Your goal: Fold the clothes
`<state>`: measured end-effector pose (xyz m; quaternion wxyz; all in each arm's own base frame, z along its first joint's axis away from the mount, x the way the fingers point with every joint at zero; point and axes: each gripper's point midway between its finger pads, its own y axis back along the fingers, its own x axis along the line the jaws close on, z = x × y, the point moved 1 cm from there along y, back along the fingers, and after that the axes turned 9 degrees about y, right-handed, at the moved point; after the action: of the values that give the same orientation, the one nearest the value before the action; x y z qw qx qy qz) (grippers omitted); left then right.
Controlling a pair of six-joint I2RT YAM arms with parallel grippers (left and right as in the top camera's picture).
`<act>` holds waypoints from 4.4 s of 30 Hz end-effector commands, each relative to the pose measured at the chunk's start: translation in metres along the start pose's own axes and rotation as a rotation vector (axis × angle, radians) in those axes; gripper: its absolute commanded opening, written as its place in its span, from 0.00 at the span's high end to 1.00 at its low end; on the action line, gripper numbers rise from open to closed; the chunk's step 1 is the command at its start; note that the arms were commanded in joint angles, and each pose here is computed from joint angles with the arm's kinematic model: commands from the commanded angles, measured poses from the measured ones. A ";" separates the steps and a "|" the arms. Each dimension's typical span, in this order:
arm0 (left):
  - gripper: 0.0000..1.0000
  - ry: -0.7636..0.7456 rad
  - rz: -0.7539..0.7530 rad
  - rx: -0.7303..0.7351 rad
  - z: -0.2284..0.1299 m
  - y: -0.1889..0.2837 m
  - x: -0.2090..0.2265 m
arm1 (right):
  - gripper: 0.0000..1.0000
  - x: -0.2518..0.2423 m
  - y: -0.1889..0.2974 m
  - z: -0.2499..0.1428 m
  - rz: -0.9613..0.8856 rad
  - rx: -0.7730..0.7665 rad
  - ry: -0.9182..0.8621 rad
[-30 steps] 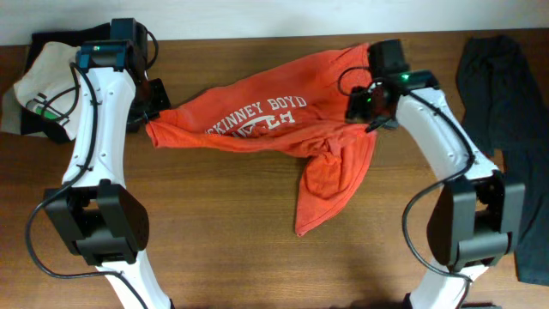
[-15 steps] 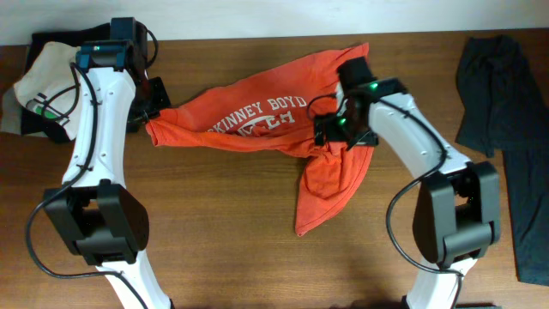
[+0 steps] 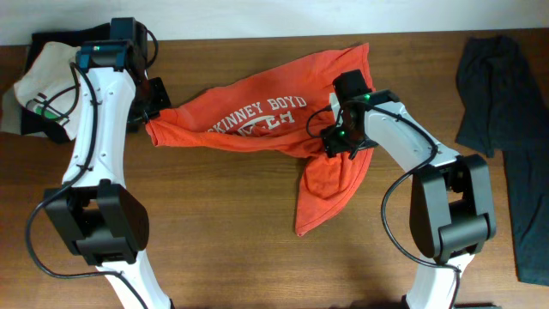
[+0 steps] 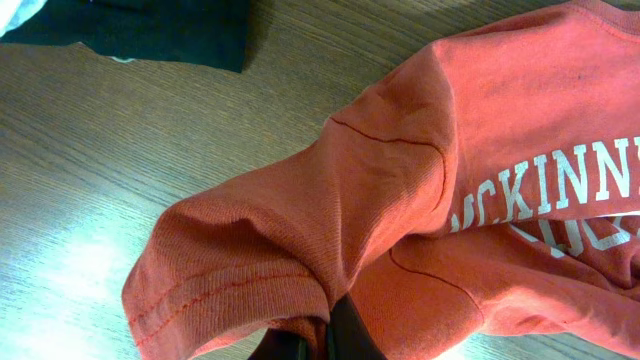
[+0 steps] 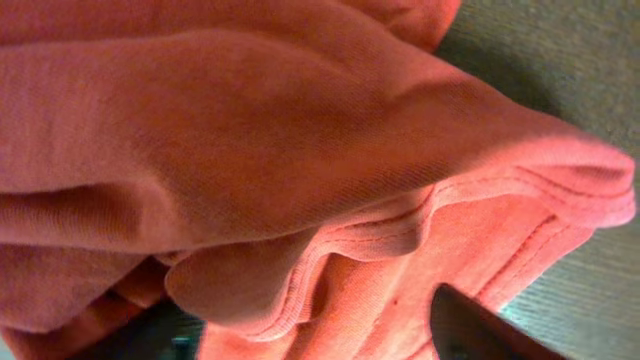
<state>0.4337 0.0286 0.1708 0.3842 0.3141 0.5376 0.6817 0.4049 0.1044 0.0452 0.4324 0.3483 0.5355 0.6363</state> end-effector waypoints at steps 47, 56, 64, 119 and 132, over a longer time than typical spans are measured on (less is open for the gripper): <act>0.99 0.204 -0.685 -1.161 -0.171 0.464 0.157 | 0.96 -0.002 0.520 -0.171 -0.126 -1.174 -0.423; 0.99 0.187 -0.412 -0.851 0.000 0.339 0.057 | 0.96 -0.052 0.460 -0.053 -0.325 -0.964 -0.527; 0.82 0.166 -0.224 -0.656 0.153 0.088 -0.055 | 0.94 -0.140 0.227 0.108 -0.333 -0.605 -0.592; 0.01 0.449 0.081 0.297 -0.183 -0.066 0.145 | 0.01 0.055 0.114 -0.153 0.103 0.260 -0.467; 0.01 0.521 0.168 0.409 -0.226 -0.100 0.154 | 0.01 0.066 0.066 -0.185 0.134 0.330 -0.525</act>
<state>0.1924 0.0634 0.0270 0.1426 0.2577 0.7076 0.6423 0.1994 0.0869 0.0732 0.4501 0.5969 0.4884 0.4501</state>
